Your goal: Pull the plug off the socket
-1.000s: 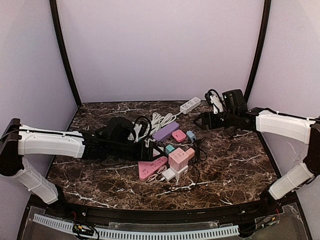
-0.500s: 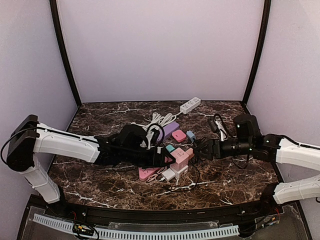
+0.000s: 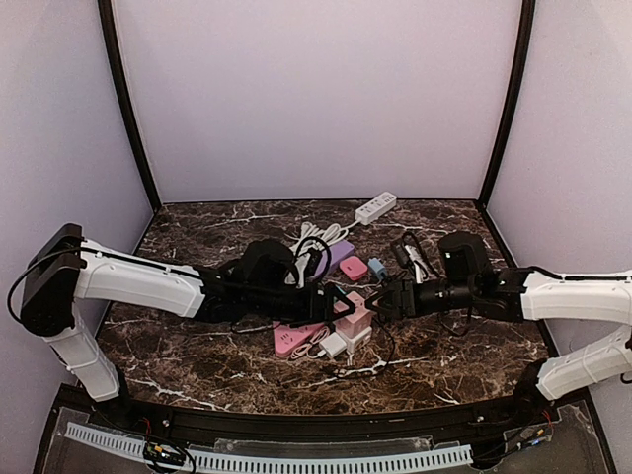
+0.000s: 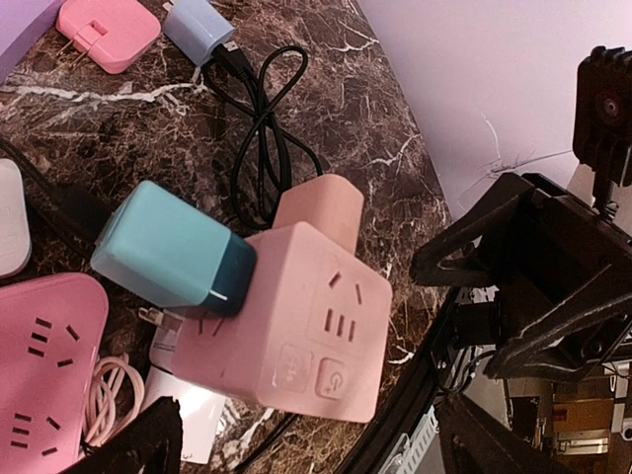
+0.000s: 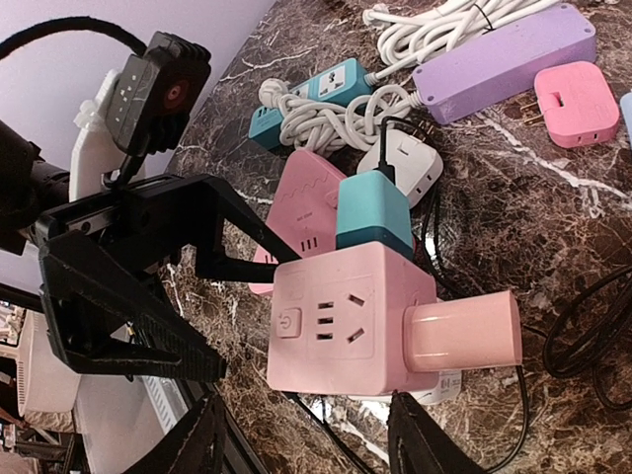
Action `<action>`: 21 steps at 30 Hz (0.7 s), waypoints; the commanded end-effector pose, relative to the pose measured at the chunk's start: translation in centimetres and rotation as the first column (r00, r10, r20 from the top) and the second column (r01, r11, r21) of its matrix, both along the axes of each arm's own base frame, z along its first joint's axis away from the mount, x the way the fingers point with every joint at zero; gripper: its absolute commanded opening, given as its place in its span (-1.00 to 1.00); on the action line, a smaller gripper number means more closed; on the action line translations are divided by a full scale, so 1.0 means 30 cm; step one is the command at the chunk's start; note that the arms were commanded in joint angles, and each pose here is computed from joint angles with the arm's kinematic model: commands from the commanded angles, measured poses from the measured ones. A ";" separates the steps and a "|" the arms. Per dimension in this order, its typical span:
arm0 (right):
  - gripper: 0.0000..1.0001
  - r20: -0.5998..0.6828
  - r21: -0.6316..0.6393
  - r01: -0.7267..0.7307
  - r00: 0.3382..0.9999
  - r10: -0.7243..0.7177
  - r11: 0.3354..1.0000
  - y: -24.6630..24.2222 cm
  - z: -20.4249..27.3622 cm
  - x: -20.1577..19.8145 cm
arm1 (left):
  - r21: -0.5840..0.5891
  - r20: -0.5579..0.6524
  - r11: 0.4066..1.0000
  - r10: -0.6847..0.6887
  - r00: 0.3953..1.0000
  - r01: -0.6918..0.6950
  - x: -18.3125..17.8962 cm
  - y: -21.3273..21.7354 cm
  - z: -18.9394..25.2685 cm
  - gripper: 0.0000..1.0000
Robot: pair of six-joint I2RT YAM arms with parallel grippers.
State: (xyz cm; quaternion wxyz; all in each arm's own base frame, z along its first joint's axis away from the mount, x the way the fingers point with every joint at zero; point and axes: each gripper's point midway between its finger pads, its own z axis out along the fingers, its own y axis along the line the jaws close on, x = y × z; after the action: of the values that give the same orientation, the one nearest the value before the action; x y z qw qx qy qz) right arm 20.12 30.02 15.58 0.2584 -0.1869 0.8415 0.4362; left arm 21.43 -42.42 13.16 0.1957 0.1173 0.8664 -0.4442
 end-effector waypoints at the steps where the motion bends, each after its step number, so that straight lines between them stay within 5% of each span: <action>1: 0.10 0.024 0.036 -0.031 0.999 0.030 0.999 0.041 0.011 -0.001 | -0.031 0.000 0.999 -0.016 1.000 0.016 -0.001 -0.034 0.034 0.79; 21: 0.08 -0.019 0.023 -0.134 0.991 0.134 0.991 0.123 -0.067 -0.091 | -0.055 0.020 0.998 -0.031 0.999 0.032 0.028 -0.097 0.052 0.79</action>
State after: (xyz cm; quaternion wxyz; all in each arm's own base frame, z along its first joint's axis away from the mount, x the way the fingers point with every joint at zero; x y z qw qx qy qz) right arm 18.62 32.30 13.73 0.2342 -0.2156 0.8370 0.4451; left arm 21.74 -43.47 11.98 0.1827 0.1164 0.8722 -0.4386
